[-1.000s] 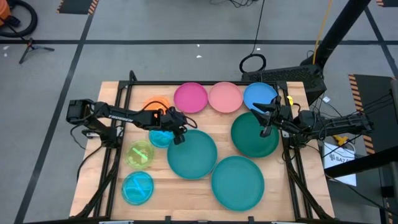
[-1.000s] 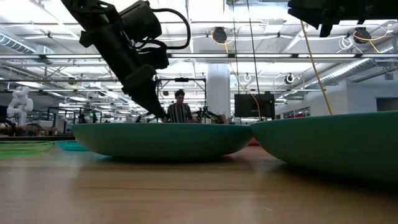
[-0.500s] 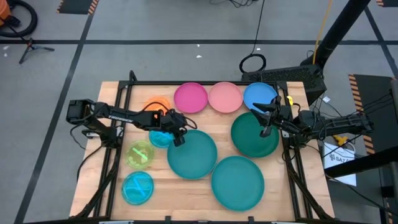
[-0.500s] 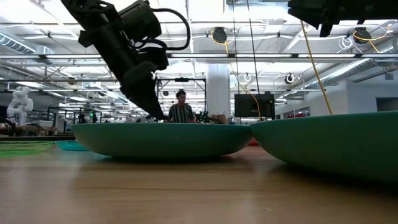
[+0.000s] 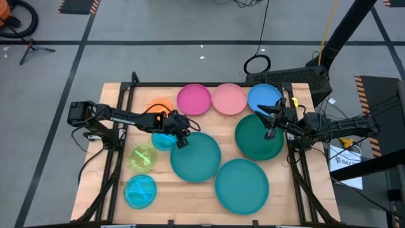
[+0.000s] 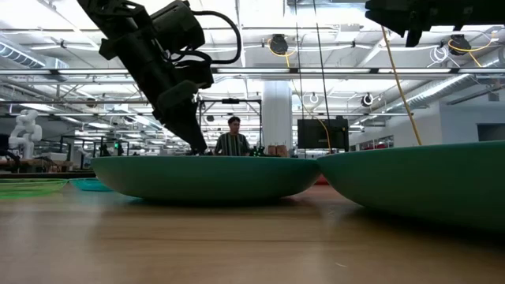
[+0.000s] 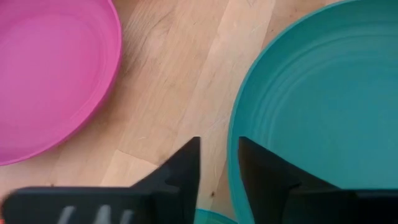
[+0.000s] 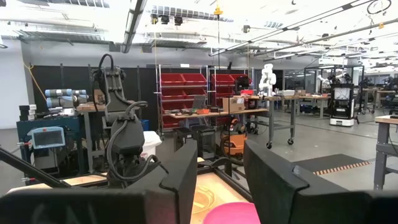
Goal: Stack plastic plates
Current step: Stack the top dark blue plate on top of the green plate
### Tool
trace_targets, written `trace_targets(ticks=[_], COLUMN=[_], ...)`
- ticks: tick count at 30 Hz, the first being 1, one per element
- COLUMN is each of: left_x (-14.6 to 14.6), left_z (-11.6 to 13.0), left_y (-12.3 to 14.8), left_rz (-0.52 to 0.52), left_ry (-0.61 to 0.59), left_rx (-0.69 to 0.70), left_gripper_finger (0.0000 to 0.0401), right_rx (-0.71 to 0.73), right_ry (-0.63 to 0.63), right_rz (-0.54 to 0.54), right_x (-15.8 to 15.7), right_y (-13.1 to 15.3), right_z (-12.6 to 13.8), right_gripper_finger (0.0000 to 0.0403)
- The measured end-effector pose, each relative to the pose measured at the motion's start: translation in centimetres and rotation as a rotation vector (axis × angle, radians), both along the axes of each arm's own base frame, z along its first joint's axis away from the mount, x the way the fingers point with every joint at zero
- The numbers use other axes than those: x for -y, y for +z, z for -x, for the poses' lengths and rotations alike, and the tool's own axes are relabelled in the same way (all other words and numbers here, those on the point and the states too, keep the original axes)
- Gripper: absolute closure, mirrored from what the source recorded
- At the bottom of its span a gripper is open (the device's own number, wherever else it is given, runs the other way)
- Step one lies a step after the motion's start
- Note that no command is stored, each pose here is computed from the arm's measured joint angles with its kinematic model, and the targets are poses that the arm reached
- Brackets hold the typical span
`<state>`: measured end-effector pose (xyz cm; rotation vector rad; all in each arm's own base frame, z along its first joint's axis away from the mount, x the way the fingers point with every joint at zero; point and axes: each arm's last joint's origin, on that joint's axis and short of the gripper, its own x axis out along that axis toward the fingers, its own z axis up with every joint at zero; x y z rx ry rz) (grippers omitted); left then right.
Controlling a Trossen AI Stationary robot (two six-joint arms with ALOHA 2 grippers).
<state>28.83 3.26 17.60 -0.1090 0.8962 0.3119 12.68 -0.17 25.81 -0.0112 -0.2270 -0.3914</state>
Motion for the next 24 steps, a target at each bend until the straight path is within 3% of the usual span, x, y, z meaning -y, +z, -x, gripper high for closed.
trace_targets(ticks=[4,13,18,24], left_x=[-0.02,-0.27,-0.43,-0.59], left_z=[0.01,-0.15,-0.12,-0.08], left_y=[0.0,0.14,0.13,0.11], left_rz=[0.002,0.02,0.025,0.029], left_ry=[0.002,0.035,0.038,0.048], left_rx=[0.0,0.031,0.03,0.029], left_gripper_finger=[0.0388,0.0386,0.0343,0.0248], right_rx=[0.0,0.0,0.0,0.0], right_ry=[0.0,0.0,0.0,0.0], right_rz=[0.0,0.0,0.0,0.0], right_x=[0.0,0.0,0.0,0.0], right_y=[0.0,0.0,0.0,0.0], right_z=[0.0,0.0,0.0,0.0], right_gripper_finger=[0.028,0.028,0.028,0.028])
